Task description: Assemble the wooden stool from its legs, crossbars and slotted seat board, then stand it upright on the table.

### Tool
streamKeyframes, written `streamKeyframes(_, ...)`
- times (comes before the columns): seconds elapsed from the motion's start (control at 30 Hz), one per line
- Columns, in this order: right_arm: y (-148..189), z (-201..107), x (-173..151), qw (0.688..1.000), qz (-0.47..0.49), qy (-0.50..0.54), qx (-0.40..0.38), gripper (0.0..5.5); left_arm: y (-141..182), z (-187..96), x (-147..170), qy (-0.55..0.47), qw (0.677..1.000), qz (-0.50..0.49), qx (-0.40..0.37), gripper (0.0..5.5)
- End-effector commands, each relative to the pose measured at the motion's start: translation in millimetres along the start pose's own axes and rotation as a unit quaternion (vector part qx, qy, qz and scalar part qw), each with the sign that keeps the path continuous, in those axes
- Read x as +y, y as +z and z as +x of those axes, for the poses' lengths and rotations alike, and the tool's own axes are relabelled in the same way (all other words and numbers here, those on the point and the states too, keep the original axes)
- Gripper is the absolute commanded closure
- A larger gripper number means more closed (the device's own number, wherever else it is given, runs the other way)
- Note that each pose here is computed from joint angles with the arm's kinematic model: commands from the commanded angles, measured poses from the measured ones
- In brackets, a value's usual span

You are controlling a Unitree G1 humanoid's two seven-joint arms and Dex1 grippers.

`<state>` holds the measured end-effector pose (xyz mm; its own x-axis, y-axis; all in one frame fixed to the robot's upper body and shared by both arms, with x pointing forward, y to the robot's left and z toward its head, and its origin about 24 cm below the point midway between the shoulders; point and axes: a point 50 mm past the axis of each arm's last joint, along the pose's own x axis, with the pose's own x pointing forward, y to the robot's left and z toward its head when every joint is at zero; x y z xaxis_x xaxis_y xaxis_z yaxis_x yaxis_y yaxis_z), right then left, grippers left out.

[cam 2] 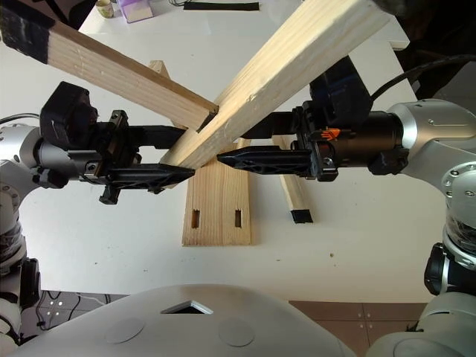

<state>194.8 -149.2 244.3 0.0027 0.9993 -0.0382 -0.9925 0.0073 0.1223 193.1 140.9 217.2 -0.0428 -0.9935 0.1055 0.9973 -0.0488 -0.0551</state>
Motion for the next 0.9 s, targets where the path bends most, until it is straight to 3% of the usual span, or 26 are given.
streamKeyframes(0.03, 3.1, 0.5, 2.3, 1.000, -0.008, 0.005, -0.006, 4.23, -6.9, -0.6, -0.3, 0.002, 1.000, -0.007, 0.014, 3.46)
streamKeyframes(0.17, 2.4, 0.0, 3.0, 1.000, -0.008, 0.005, -0.004, 4.74, -7.7, -1.6, 3.6, 0.012, 1.000, -0.008, 0.012, 3.46)
streamKeyframes(0.7, 2.2, -8.5, 4.9, 1.000, -0.002, 0.010, -0.010, 2.32, -10.1, -7.7, 2.5, 0.001, 1.000, -0.003, 0.031, 3.46)
streamKeyframes(0.9, 3.1, -3.6, 3.4, 1.000, -0.006, 0.014, -0.015, 1.92, -12.2, -7.3, 1.1, -0.007, 0.999, -0.002, 0.037, 3.46)
